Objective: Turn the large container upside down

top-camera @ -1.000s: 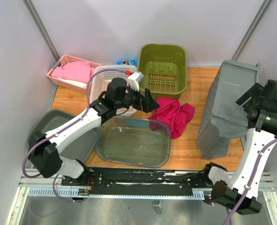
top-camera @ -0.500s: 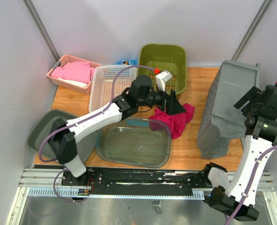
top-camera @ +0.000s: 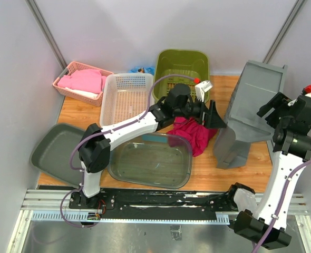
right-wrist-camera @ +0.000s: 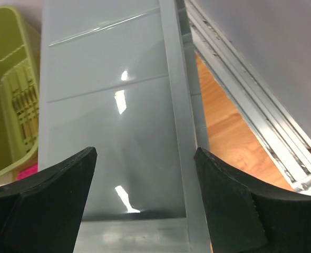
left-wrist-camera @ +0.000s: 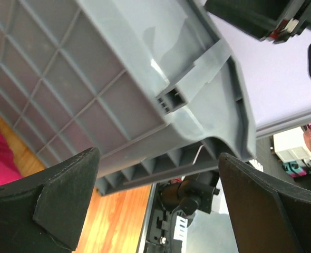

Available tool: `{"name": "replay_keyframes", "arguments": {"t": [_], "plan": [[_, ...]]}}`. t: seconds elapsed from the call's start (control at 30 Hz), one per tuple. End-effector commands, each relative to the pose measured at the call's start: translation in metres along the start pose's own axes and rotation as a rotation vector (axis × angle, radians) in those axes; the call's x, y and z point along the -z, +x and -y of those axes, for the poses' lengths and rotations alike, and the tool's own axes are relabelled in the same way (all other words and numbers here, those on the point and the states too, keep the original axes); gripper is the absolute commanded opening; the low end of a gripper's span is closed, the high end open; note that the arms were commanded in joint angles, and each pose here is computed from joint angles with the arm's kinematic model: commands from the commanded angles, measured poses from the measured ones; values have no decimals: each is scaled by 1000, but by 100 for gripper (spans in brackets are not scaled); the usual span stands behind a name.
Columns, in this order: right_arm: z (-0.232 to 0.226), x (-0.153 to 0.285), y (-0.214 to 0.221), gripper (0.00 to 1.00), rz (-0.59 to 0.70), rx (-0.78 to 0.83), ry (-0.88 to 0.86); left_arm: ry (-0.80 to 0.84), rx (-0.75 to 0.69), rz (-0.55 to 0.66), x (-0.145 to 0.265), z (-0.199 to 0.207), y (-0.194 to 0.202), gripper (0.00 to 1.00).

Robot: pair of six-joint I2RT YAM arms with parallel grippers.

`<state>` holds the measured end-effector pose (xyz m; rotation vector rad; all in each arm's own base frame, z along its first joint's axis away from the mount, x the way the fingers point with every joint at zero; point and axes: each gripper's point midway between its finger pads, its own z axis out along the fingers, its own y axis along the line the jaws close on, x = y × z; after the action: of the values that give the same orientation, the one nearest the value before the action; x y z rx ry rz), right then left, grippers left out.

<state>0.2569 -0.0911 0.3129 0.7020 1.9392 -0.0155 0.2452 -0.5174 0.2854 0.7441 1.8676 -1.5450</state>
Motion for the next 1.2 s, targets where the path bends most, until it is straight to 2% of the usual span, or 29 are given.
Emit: {"name": "replay_keyframes", "arguments": {"t": [0.0, 0.2, 0.27, 0.37, 0.5, 0.7, 0.97, 1.07, 1.17], "plan": [[-24, -14, 58, 76, -242, -93, -142, 66, -72, 39, -7, 25, -25, 99], [-61, -23, 70, 71, -328, -148, -366, -20, -137, 60, 2, 19, -36, 99], [-66, -23, 74, 71, -357, -151, -398, -62, -167, 66, 10, 15, -39, 99], [-68, -18, 67, 71, -329, -141, -407, -124, -185, 82, 23, 7, -44, 99], [-54, -15, 56, 71, -275, -116, -316, -154, -172, 107, 37, -2, -57, 99], [-12, -14, 52, 79, -225, -79, -69, -183, -129, 126, 43, -23, -72, 99], [7, 6, 23, 80, -95, -78, 59, -141, -101, 101, 27, -26, -71, 99], [12, 7, 14, 73, -79, -64, 98, -128, -98, 93, 21, -27, -71, 99], [10, 2, 13, 54, -90, -54, 89, -101, -81, 74, 14, -28, -68, 99]]}}
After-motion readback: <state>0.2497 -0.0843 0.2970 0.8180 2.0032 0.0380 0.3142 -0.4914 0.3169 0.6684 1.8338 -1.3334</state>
